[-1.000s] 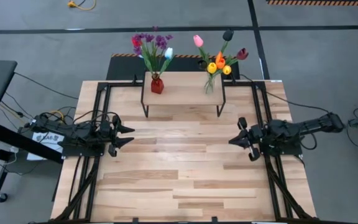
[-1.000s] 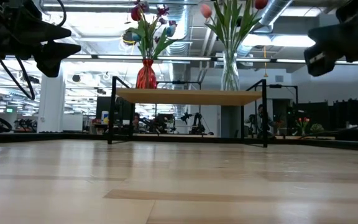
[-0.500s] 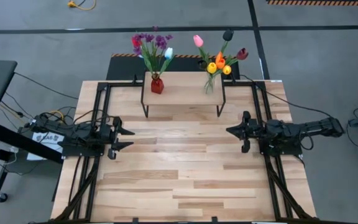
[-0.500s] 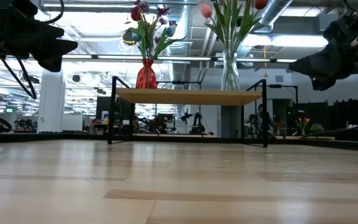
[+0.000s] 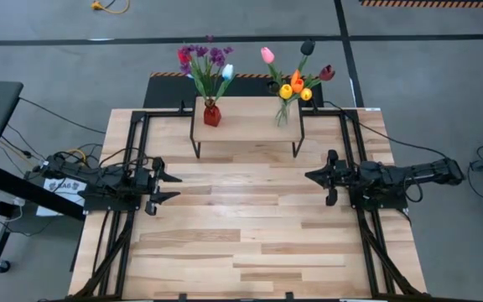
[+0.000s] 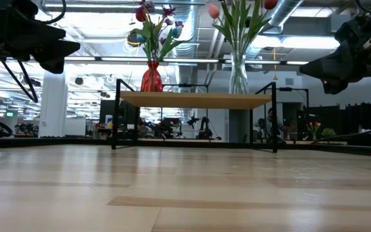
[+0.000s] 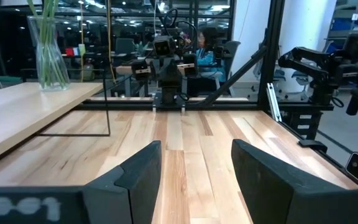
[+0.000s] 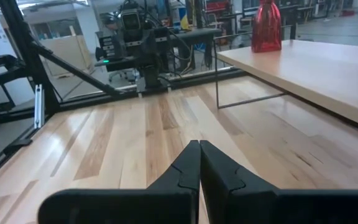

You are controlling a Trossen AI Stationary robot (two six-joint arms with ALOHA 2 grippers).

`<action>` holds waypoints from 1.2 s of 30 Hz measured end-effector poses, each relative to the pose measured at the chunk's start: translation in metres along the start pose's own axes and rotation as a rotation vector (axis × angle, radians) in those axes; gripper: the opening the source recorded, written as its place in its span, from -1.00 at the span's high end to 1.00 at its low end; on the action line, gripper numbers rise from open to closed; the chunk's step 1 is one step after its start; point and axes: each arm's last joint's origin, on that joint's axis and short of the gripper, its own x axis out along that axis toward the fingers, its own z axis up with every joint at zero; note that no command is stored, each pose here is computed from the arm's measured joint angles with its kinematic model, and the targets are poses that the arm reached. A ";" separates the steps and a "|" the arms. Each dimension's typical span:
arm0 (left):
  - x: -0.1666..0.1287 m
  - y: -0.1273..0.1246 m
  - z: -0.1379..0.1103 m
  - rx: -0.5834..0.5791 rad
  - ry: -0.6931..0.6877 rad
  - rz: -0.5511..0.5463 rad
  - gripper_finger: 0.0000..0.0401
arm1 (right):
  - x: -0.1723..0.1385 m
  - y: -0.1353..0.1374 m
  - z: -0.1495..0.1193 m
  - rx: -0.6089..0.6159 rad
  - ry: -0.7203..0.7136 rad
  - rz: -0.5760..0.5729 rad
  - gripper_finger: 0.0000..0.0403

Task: Pick and place flowers into a vace then onto a shelf
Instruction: Return to Home Position

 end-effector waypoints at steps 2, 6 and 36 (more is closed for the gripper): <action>0.000 0.000 0.000 -0.001 0.000 0.000 0.08 | 0.000 0.000 0.000 0.000 0.000 0.000 1.00; 0.000 0.000 0.000 -0.007 0.000 0.000 0.08 | 0.000 0.000 0.000 0.000 0.001 0.001 1.00; 0.000 0.000 0.000 0.008 0.000 0.001 0.08 | 0.000 0.000 0.000 0.000 0.002 0.001 1.00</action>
